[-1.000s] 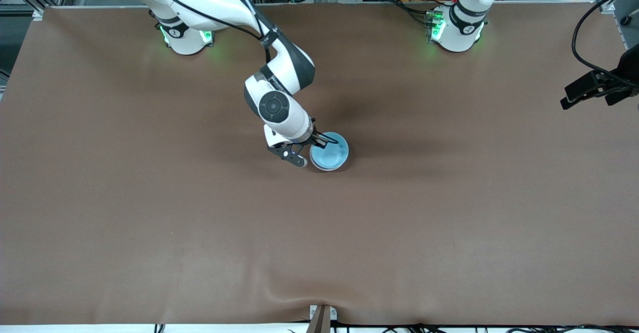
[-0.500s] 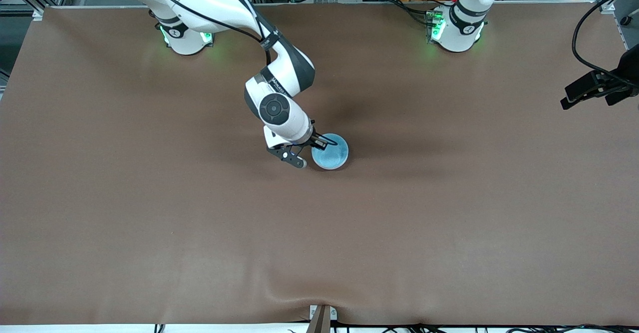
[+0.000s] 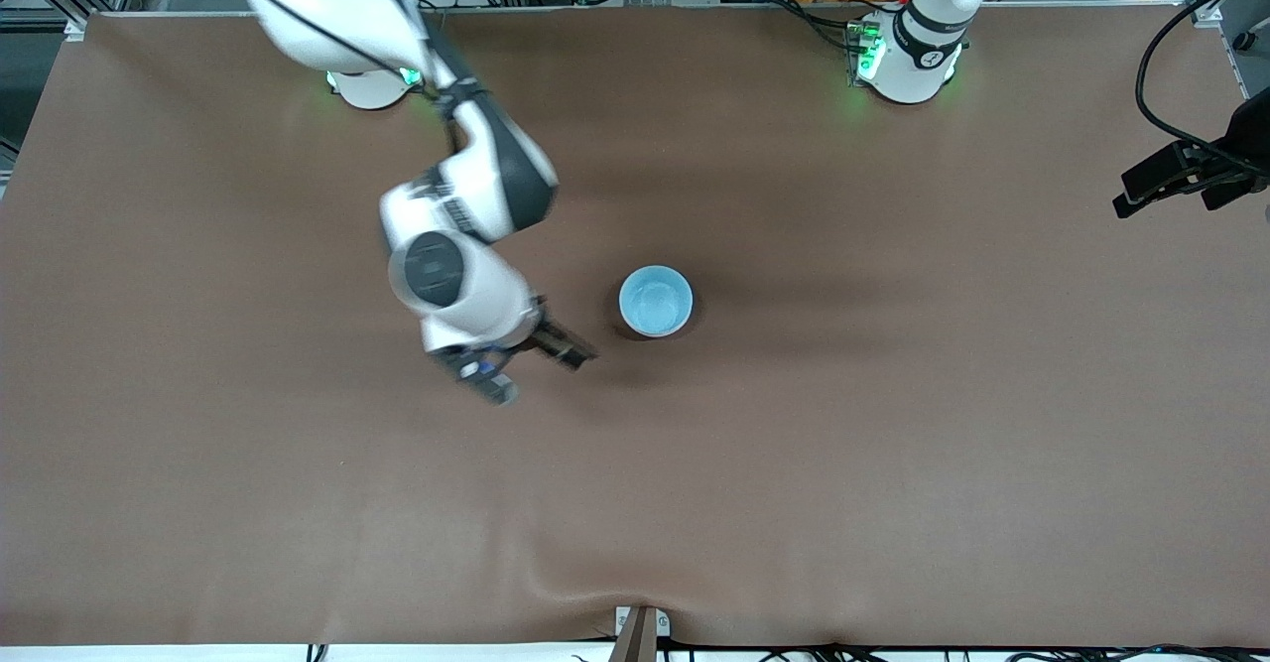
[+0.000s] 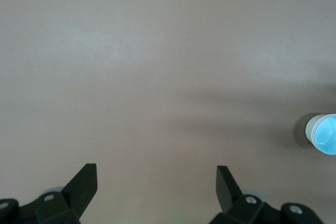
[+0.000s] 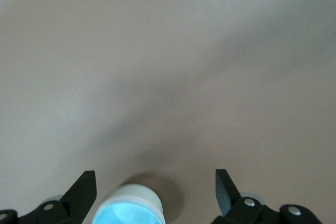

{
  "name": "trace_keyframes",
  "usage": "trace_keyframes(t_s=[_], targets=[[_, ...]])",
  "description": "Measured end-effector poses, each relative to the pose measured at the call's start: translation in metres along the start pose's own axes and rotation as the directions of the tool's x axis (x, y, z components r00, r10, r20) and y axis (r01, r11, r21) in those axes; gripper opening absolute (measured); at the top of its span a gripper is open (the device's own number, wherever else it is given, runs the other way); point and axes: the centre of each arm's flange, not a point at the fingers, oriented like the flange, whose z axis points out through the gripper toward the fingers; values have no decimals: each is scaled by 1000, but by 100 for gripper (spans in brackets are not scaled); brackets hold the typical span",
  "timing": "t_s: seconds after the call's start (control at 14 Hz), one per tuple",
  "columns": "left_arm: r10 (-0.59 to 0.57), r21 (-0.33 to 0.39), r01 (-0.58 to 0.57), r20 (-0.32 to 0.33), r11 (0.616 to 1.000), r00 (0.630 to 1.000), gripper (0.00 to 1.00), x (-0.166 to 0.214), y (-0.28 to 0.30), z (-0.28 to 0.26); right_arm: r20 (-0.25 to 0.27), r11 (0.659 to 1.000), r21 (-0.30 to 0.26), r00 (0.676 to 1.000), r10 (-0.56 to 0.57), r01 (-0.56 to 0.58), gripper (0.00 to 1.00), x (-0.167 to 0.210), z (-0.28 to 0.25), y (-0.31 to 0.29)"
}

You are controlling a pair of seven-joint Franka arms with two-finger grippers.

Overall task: Stack pink and blue bowls on white bowl
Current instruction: 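Open the right gripper and pull it back from the stack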

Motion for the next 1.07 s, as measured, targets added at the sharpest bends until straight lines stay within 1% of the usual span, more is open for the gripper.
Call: trace_keyframes(t_s=[0.14,0.21,0.29,0.43,0.57,0.71,0.93,1.0,1.07], targets=[[0,0,0,1,1000,1000,100,0,0,0,-17,1000,30,1000,-7,7,100,60,-49,28],[0,0,0,1,1000,1000,100,0,0,1,-19,999,32,1000,-15,16,100,83,-67,44],[0,0,0,1,1000,1000,100,0,0,1,-25,999,29,999,-34,35,100,104,-84,61],[0,0,0,2,1000,1000,100,0,0,1,-35,993,-4,993,-115,115,100,134,-119,95],[0,0,0,2,1000,1000,100,0,0,1,-57,977,-58,976,-209,206,100,143,-152,121],[0,0,0,2,1000,1000,100,0,0,2,-77,954,-97,953,-292,285,100,142,-188,141],[0,0,0,3,1000,1000,100,0,0,2,-72,914,-113,914,-398,389,100,138,-252,187],[0,0,0,3,1000,1000,100,0,0,2,-81,909,-116,908,-411,401,100,133,-274,201],[0,0,0,3,1000,1000,100,0,0,2,-102,908,-118,905,-413,402,100,125,-299,214]])
